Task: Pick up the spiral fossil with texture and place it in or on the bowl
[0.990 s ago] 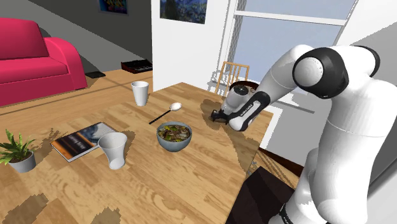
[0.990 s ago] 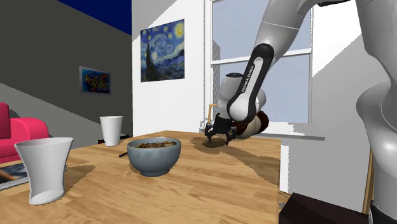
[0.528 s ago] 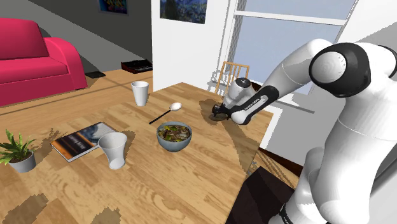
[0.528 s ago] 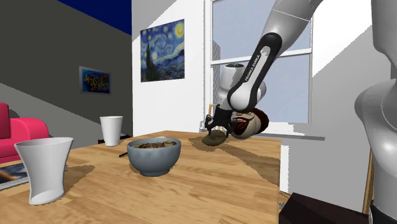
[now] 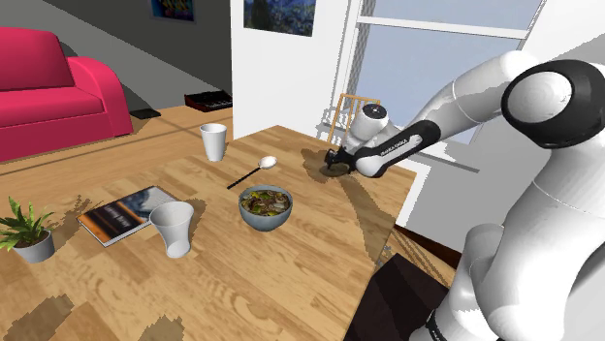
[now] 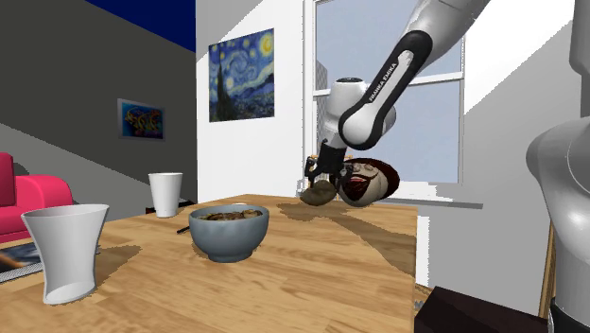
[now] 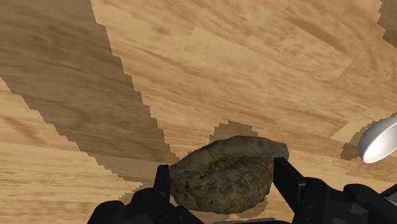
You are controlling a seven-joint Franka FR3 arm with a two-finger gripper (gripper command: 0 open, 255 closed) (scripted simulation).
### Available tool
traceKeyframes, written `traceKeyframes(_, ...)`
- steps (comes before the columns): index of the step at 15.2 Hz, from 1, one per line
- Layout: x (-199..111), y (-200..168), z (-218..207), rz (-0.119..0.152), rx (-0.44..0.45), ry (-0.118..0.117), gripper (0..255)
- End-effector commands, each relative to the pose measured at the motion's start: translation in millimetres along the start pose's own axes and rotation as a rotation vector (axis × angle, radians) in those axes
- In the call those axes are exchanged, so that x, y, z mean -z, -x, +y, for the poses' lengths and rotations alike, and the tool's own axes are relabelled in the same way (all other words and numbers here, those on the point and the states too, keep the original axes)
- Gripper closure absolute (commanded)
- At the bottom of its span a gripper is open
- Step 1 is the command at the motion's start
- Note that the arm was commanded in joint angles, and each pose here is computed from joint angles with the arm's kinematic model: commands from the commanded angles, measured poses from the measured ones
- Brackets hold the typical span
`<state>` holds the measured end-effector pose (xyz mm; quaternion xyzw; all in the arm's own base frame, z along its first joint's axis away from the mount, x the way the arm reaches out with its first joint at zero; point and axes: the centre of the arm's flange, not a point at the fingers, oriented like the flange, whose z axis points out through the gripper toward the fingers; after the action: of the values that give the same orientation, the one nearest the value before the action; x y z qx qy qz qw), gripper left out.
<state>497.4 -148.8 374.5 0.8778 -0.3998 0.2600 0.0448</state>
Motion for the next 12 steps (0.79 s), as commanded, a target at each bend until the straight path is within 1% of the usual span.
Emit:
traceKeyframes(1, 9.0, -4.7, -1.4, 0.0, 0.0, 0.0, 255)
traceKeyframes(10, 47.7, -26.8, -7.2, 0.0, 0.0, 0.0, 255)
traceKeyframes(12, 55.6, -8.1, -24.0, 0.0, 0.0, 0.0, 255)
